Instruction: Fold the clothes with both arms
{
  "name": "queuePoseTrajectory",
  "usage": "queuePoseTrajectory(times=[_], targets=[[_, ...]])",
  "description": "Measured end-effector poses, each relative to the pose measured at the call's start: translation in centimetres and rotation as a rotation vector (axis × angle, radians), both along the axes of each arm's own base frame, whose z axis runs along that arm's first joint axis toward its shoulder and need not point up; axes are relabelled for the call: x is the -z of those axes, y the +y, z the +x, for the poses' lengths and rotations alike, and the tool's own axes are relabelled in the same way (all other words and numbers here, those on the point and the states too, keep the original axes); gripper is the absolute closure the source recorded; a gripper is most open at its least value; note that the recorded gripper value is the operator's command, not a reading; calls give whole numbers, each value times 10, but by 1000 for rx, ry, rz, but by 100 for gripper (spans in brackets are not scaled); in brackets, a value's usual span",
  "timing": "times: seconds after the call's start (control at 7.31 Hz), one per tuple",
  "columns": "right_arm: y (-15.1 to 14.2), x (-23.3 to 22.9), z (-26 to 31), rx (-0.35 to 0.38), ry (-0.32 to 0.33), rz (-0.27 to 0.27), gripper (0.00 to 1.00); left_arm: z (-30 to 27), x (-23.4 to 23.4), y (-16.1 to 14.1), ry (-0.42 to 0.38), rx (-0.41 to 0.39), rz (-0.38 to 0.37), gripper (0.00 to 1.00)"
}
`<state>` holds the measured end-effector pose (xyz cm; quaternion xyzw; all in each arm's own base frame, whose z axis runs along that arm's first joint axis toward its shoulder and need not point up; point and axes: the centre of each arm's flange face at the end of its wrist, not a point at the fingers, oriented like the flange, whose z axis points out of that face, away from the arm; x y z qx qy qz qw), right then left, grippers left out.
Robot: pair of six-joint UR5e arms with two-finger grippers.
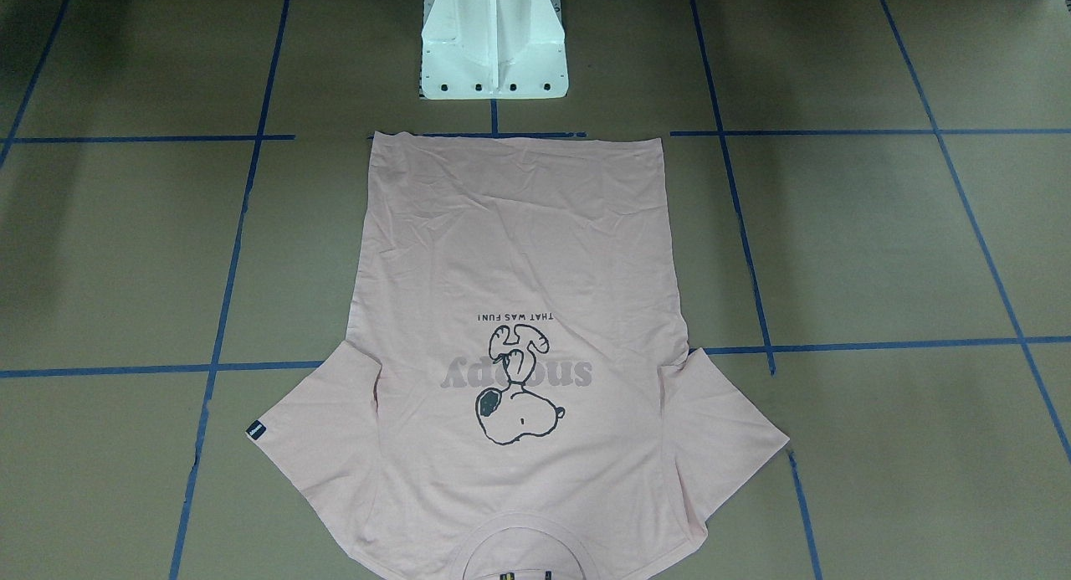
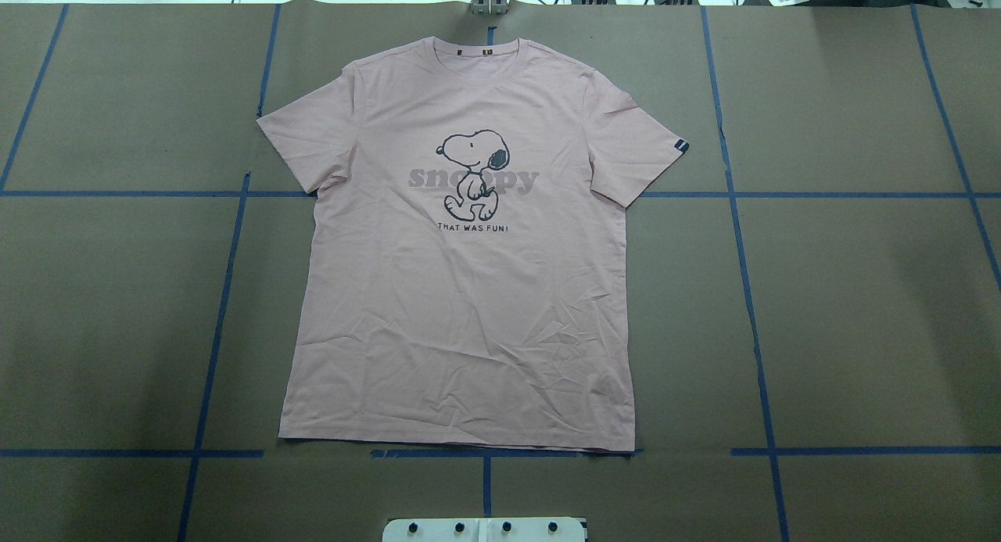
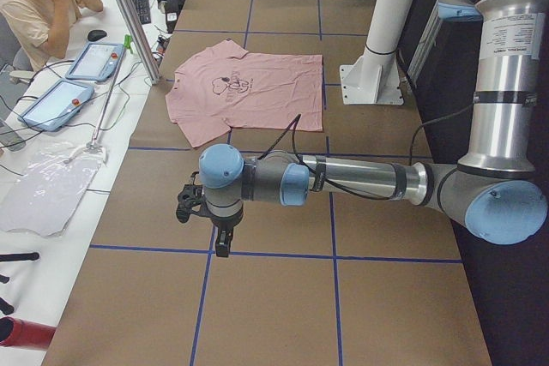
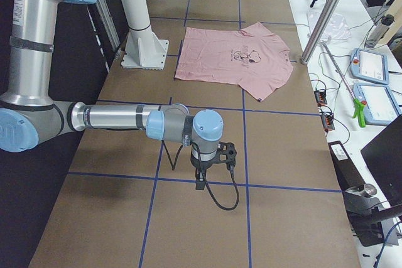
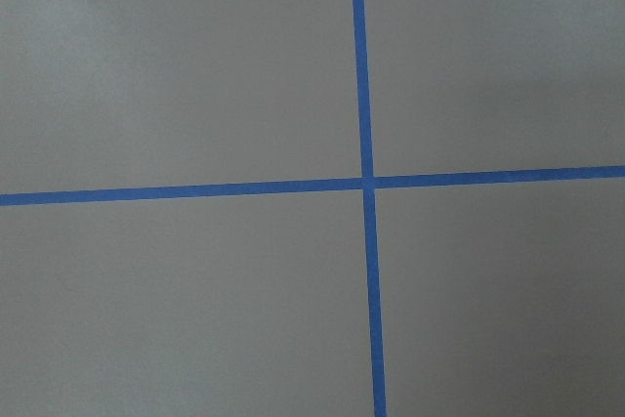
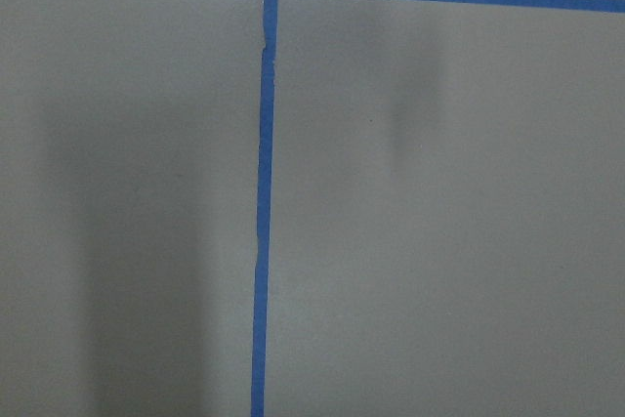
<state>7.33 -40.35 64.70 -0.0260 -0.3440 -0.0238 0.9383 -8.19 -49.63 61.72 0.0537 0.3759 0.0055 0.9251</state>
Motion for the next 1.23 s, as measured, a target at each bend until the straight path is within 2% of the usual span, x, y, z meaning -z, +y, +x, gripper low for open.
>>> queuePoseTrajectory(times=[0.41,0.68,0.96,1.23], targets=[[-1,2,0,-1,0,4,0,0,1,0,0,0,5,0],[-6,19,-9,17,1,37,0,1,14,-2,0,2,37,0],[-40,60,-25,49,3,126,0,6,27,-8,-5,-7,128,0],[-85,110,-46,87,5,236,0,38,33,-16,-1,-66,188,0]])
